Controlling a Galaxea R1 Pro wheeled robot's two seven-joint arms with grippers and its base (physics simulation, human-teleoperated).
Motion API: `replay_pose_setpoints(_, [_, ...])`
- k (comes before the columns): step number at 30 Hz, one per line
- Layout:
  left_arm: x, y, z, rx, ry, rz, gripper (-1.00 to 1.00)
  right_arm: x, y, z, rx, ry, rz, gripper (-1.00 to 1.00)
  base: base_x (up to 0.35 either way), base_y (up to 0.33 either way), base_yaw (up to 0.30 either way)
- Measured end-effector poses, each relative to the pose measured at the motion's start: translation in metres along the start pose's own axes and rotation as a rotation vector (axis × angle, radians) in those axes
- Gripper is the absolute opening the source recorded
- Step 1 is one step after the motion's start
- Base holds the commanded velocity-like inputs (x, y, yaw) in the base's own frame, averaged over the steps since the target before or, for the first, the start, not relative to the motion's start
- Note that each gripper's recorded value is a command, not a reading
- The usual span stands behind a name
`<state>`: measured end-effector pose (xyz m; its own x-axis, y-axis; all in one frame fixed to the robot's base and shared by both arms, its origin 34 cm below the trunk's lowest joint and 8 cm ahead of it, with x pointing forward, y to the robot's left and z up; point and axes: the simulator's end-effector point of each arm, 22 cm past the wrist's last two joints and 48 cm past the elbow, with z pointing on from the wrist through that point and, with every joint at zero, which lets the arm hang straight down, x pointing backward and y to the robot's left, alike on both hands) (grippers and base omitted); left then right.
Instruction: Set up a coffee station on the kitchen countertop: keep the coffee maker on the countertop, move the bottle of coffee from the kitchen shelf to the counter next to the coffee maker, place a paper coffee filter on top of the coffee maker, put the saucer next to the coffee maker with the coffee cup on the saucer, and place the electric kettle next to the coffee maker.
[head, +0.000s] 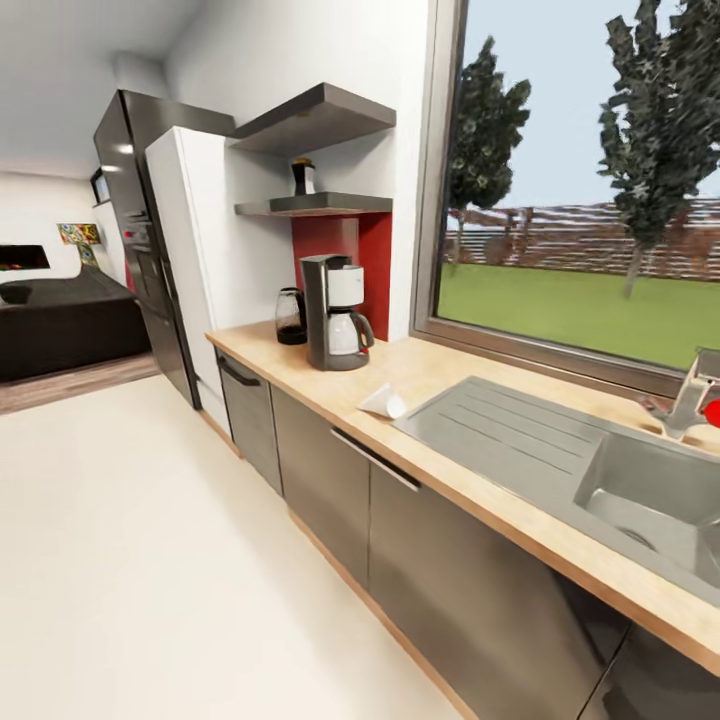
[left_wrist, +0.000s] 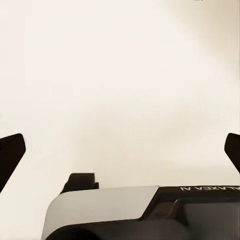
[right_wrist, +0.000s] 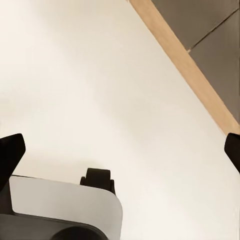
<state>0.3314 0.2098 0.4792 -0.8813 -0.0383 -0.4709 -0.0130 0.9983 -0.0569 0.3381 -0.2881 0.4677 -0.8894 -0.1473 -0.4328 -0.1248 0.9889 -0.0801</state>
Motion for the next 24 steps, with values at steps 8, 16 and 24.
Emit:
replay_pose_setpoints(8, [-0.0001,-0.0003,0.0000,0.000,0.000,0.000,1.00,0.0000,-0.0003,0.0000,0.000,0.000,-0.001,1.00,0.000,0.000,0.272])
replay_pose_setpoints(16, [-0.0002,-0.0001,0.0000,0.000,-0.001,0.000,1.00,-0.0001,0.0001,0.0000,0.000,0.000,0.000,1.00,0.000,0.000,0.272])
replay_pose_setpoints(24, [-0.0001,0.0000,0.0000,0.000,0.000,0.000,1.00,0.0001,-0.0002,0.0000,0.000,0.000,-0.001,1.00,0.000,0.000,0.272])
